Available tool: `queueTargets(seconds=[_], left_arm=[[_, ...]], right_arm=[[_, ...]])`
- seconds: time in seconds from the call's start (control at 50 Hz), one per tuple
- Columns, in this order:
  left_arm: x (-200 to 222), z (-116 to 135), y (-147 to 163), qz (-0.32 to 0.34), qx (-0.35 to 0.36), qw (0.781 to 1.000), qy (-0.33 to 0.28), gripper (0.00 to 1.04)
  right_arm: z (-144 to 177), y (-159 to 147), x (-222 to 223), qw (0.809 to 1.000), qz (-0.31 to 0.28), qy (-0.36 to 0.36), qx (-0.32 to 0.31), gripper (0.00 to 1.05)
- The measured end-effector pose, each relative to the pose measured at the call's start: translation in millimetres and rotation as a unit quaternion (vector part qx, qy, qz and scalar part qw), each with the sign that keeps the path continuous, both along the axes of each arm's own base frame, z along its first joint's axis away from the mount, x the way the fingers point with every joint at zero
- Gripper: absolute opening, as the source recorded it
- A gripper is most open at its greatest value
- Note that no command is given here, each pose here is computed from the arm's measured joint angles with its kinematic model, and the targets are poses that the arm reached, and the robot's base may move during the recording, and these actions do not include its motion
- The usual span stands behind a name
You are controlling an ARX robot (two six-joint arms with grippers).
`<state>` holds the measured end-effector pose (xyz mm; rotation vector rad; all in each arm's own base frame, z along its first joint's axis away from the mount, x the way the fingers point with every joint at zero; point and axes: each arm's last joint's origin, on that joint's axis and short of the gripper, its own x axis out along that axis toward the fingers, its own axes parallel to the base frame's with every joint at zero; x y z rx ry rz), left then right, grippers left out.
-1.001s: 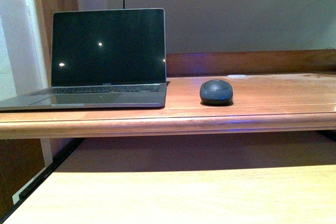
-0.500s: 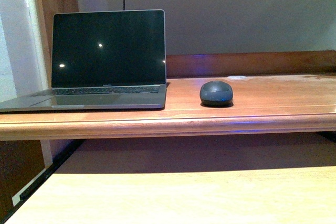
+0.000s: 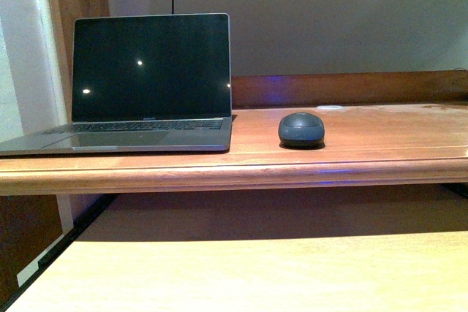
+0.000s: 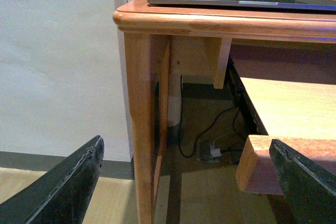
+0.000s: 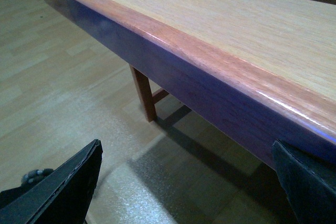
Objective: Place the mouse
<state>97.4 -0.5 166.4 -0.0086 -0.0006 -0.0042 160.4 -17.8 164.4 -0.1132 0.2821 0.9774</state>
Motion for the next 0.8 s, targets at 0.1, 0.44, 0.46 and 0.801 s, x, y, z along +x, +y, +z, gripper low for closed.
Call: queueTargets(seconds=[0.1,0.44,0.46,0.801], left_arm=[[0.0,0.0,0.0,0.0,0.0,1.0,0.0,0.97],[0.0,0.0,0.0,0.0,0.0,1.0,0.0,0.97],[0.0,0.0,0.0,0.0,0.0,1.0,0.0,0.97],[0.0,0.0,0.0,0.0,0.0,1.0,0.0,0.97]], right_arm=[[-0.2,11.3,8.0,1.0,-0.011,-0.007,0.001,0.97],[-1.6,42.7,31.5,0.999,-0.037,-0.005,0.017,0.97],[-1.8,44.4,32.7,0.999,-0.037,-0.006,0.018,0.97],[0.4,79.6,69.1,0.994,-0.104,-0.006,0.022,0.97]])
